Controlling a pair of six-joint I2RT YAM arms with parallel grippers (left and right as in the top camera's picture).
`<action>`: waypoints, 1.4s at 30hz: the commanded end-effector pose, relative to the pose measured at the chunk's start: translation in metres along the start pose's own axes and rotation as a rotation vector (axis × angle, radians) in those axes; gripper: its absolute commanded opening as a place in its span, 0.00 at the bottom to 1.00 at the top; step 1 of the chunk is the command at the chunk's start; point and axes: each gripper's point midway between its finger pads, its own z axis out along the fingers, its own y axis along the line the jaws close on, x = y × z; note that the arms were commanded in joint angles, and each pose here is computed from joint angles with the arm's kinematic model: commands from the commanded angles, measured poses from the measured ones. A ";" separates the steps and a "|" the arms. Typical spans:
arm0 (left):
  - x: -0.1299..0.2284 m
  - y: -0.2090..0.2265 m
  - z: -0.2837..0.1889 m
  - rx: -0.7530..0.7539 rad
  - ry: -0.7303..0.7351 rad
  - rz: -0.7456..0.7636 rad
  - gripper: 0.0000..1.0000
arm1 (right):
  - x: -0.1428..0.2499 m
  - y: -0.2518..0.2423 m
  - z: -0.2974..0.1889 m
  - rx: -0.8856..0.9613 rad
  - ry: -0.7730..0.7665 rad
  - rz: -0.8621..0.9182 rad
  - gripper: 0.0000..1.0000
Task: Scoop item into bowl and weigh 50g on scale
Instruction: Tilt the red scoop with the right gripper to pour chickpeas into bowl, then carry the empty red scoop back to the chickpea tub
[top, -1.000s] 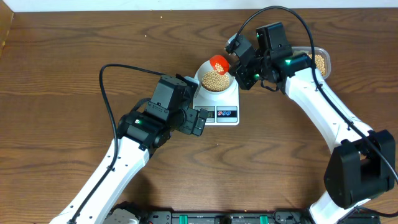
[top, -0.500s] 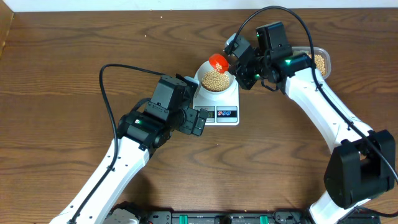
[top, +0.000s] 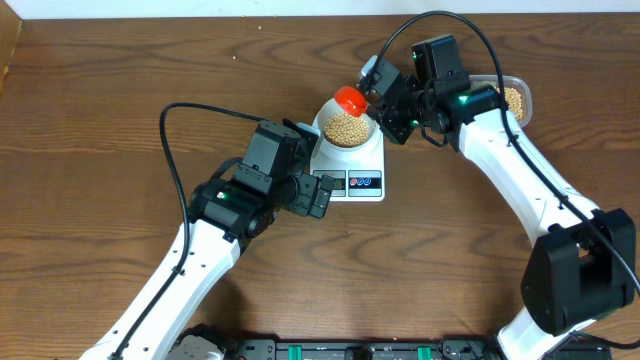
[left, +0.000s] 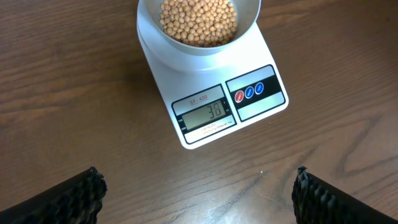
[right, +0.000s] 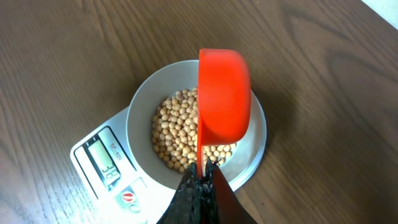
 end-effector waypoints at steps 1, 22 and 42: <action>0.002 0.000 -0.002 0.007 -0.001 0.015 0.98 | -0.009 0.003 -0.008 0.007 -0.024 -0.076 0.01; 0.002 0.000 -0.002 0.008 -0.001 0.015 0.98 | -0.008 0.002 -0.008 0.010 -0.017 -0.256 0.01; 0.002 0.000 -0.002 0.007 -0.002 0.015 0.98 | -0.020 -0.065 -0.119 0.207 -0.193 0.084 0.01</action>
